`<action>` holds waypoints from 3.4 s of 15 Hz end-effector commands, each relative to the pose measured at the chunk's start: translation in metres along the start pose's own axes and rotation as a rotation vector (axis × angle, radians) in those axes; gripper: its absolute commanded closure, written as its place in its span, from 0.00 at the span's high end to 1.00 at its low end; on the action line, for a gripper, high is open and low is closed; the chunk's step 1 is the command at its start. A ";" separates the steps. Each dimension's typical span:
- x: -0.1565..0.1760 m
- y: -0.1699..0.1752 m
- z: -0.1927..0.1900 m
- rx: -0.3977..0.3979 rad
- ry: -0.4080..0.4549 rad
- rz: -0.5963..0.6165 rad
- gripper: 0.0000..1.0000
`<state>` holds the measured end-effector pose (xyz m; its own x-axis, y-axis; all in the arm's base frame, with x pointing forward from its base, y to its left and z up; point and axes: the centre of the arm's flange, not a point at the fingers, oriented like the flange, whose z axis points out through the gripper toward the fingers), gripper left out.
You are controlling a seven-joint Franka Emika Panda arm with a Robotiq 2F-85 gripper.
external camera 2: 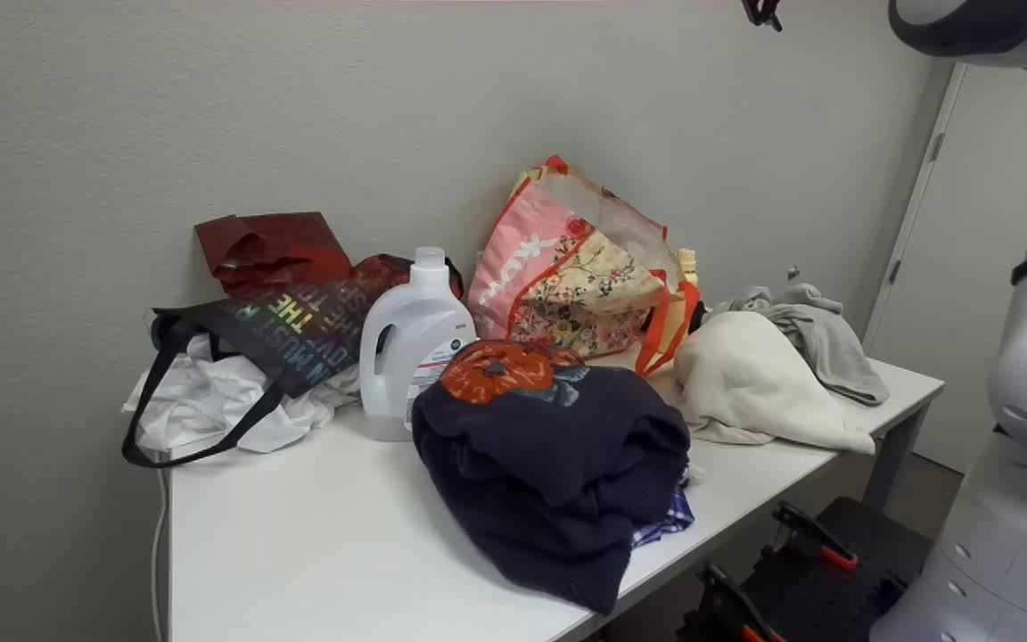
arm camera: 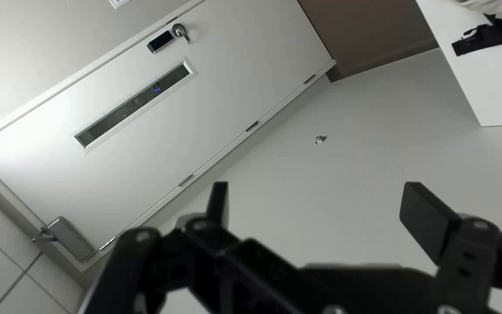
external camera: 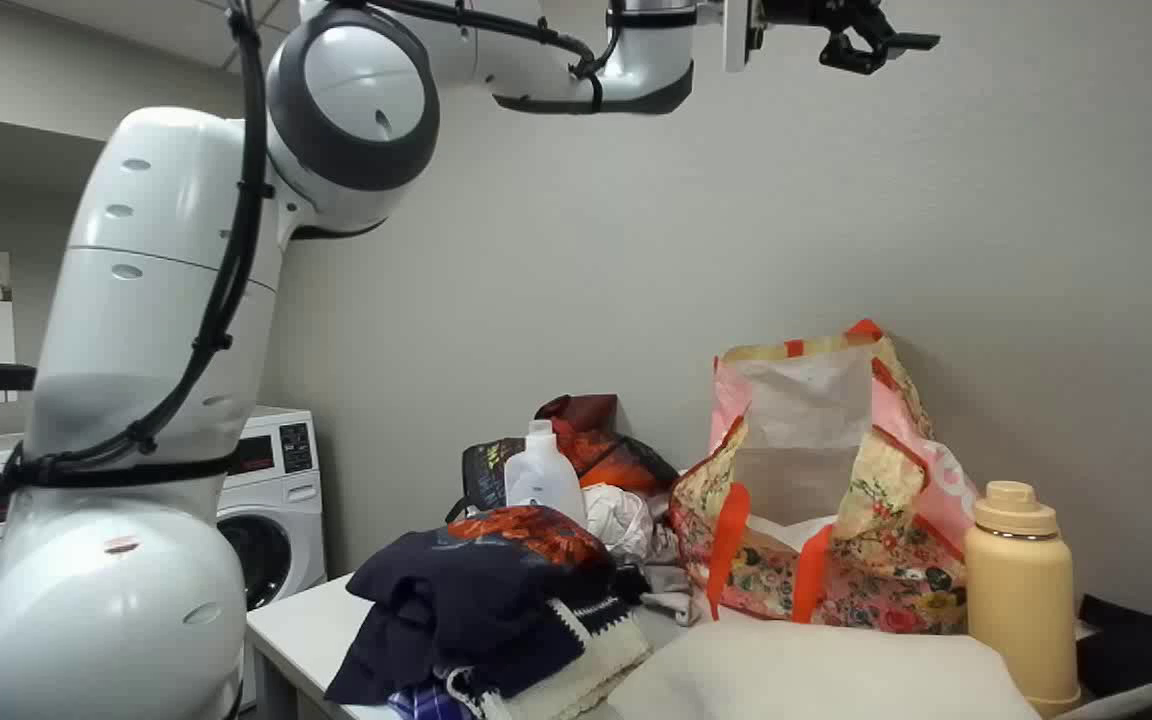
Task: Put the beige shirt in the bag
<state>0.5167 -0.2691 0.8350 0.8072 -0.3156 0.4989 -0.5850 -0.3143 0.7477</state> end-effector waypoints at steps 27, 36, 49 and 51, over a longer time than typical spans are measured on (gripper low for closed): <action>-0.091 -0.204 0.022 0.031 -0.096 -0.230 1.00; -0.204 -0.297 0.015 0.189 -0.190 -0.475 1.00; -0.243 -0.376 0.026 0.221 -0.213 -0.601 1.00; -0.267 -0.397 0.041 0.231 -0.269 -0.608 1.00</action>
<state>0.5390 -0.1003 0.4312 0.9760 -0.1918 -0.1029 -0.0485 -0.6526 0.7561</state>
